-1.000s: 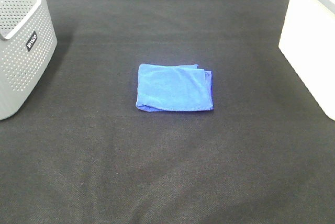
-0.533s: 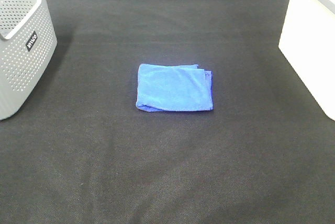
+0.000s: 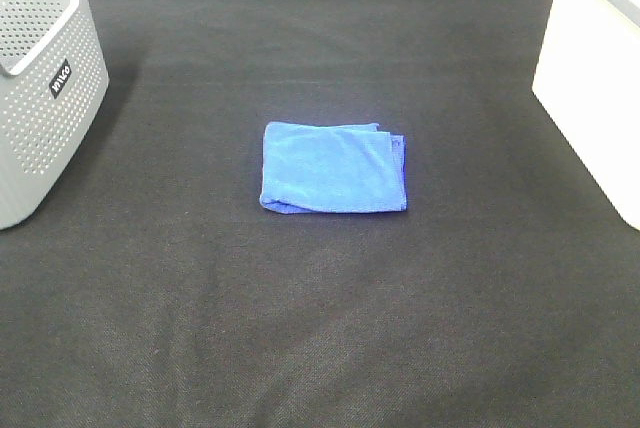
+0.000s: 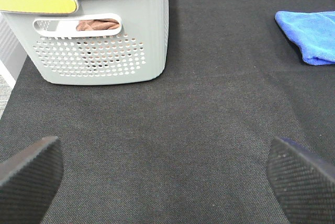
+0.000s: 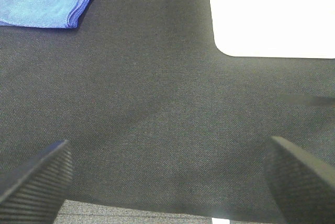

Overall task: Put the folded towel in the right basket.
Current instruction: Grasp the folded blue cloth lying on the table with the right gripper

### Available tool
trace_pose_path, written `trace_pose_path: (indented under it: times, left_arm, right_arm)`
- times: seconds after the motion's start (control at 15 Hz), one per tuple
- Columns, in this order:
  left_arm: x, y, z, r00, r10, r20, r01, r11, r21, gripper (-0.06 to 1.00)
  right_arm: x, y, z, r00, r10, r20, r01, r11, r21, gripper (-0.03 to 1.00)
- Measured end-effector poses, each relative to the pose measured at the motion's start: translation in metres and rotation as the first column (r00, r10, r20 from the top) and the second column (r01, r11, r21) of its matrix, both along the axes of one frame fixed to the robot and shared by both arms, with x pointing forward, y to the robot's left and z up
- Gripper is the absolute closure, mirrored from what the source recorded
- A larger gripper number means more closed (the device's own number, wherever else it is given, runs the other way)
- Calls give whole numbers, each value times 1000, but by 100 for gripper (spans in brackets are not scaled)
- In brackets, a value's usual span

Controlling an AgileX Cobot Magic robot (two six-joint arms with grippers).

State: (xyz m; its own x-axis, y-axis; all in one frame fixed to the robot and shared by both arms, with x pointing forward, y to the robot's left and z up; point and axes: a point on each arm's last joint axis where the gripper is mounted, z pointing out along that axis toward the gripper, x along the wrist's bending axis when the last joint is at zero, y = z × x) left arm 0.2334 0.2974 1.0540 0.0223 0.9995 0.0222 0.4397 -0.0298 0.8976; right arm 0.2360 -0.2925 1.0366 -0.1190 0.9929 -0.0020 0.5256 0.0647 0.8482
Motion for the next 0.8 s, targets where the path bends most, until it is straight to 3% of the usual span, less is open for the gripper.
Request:
trace_pose_path:
  times: [0.27, 0.47, 0.67, 0.8]
  left_arm:
    - [0, 0, 0, 1000, 0, 0, 0, 1000, 0, -5]
    - [0, 0, 0, 1000, 0, 0, 0, 1000, 0, -5]
    - [0, 0, 0, 1000, 0, 0, 0, 1000, 0, -5]
    - [0, 0, 0, 1000, 0, 0, 0, 1000, 0, -5]
  right_arm:
    - [-1, 0, 12, 1000, 1, 0, -1, 1000, -1, 1]
    - [35, 2, 63, 975, -3, -221, 6, 1000, 14, 1]
    - [107, 14, 134, 958, 10, -286, 41, 984, 171, 1]
    - [164, 23, 165, 951, 53, -305, 27, 967, 252, 1]
